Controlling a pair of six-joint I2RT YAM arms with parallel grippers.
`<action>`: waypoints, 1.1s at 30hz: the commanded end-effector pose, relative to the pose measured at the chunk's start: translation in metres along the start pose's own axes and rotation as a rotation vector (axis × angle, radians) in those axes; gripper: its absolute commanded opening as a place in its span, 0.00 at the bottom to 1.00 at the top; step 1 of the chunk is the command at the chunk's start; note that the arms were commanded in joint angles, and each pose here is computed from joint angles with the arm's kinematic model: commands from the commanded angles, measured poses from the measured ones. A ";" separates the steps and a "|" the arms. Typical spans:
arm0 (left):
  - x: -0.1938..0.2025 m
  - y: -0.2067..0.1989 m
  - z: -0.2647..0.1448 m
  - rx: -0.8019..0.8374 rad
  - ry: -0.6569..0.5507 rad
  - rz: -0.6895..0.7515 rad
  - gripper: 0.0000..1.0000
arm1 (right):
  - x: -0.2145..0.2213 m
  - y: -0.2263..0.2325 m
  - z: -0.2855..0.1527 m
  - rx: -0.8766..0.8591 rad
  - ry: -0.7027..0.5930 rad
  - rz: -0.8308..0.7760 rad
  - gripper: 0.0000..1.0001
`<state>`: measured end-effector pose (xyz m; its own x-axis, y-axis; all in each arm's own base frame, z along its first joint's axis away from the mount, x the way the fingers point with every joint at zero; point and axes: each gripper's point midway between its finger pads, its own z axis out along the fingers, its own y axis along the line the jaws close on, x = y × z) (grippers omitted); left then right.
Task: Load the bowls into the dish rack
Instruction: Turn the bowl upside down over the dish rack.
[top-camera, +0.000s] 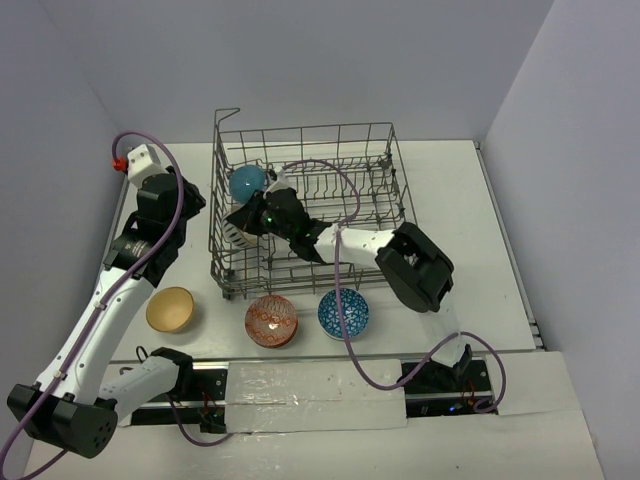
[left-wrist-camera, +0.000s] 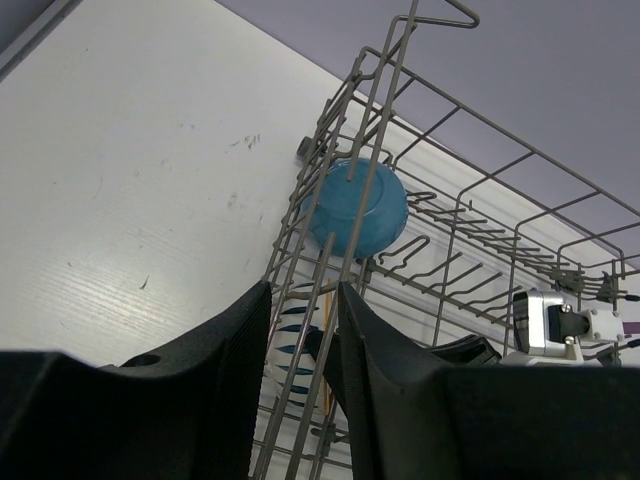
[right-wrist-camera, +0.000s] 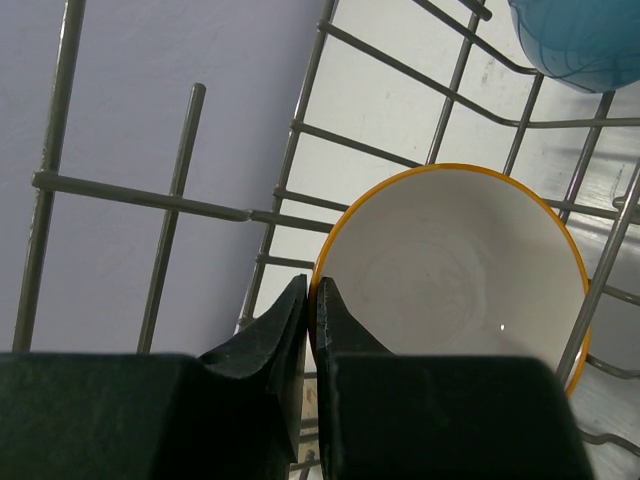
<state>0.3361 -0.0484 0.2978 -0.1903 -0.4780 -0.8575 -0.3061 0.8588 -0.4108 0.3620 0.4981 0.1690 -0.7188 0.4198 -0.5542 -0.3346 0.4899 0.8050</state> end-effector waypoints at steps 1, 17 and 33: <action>-0.003 -0.008 0.001 0.036 -0.014 0.005 0.39 | -0.042 0.035 -0.018 -0.058 -0.101 -0.023 0.03; -0.002 -0.010 0.001 0.046 -0.007 0.007 0.39 | -0.051 0.021 -0.035 0.001 -0.123 -0.065 0.14; 0.001 -0.013 0.002 0.062 0.007 0.007 0.39 | -0.060 0.003 -0.050 0.069 -0.120 -0.106 0.16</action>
<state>0.3371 -0.0538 0.2962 -0.2078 -0.4800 -0.8523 -0.2847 0.8632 -0.4168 0.3578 0.4606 0.1766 -0.6880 0.3967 -0.6078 -0.3369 0.5672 0.7515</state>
